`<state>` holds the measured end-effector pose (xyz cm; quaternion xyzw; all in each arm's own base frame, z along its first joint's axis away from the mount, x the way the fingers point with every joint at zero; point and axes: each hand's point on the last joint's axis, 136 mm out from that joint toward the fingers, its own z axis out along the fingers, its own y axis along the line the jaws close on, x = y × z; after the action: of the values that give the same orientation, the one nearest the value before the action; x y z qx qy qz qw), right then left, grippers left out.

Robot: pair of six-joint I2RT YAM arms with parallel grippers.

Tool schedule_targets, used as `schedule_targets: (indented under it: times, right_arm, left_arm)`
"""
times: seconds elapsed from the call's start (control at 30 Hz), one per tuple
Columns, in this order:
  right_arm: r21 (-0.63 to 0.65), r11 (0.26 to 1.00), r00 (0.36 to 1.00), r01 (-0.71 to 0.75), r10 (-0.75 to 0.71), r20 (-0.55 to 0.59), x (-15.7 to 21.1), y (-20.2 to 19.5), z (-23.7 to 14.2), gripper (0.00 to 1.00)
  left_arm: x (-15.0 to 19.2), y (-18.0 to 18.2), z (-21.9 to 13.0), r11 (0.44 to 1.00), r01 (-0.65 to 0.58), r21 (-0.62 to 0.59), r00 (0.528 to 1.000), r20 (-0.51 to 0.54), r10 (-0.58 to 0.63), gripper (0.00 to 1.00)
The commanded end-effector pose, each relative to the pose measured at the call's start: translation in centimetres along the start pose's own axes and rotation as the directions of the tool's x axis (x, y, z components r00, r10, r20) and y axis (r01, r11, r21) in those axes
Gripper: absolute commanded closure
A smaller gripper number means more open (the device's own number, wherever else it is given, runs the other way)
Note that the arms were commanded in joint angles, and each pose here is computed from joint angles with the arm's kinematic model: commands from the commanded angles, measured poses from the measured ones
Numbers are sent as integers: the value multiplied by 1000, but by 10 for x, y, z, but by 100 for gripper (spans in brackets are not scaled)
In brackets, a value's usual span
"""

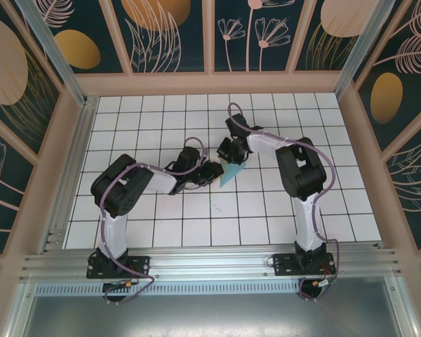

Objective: Fold a paper plane with a square sheet of paper (pick it up from the middle)
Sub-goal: Fourth fold the wing at the center of the table.

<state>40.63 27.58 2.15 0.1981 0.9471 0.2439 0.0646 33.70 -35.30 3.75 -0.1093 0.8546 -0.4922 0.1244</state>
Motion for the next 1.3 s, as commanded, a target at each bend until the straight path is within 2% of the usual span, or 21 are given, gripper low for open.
schedule_targets:
  times: [0.0, 0.3, 0.6, 0.73, 0.87, 1.27]
  right_arm:
    - [26, 999, 999, -25, 26, -25, 4, -12, 10, 100]
    - [28, 999, 999, -24, 25, -26, 4, -12, 10, 100]
    - [25, 999, 999, -24, 25, -31, 5, -12, 10, 100]
    - [26, 999, 999, -23, 24, -34, 5, -12, 11, 100]
    - [24, 1000, 999, -18, 19, -31, 5, -12, 9, 100]
    - [69, 998, 1000, -4, 6, -27, 3, -21, 13, 100]
  left_arm:
    - [2, 12, 2, 999, -17, -50, 1000, -17, 16, 73]
    - [2, 12, -1, 998, -25, -62, 1000, -12, 24, 73]
    - [5, 15, 4, 998, -11, -55, 999, -32, 9, 88]
    - [5, 15, 4, 999, -3, -46, 999, -32, 2, 90]
    - [4, 20, 2, 998, 4, -62, 1000, -24, -5, 99]
    - [-4, 21, -10, 998, -20, -66, 1000, -1, 20, 100]
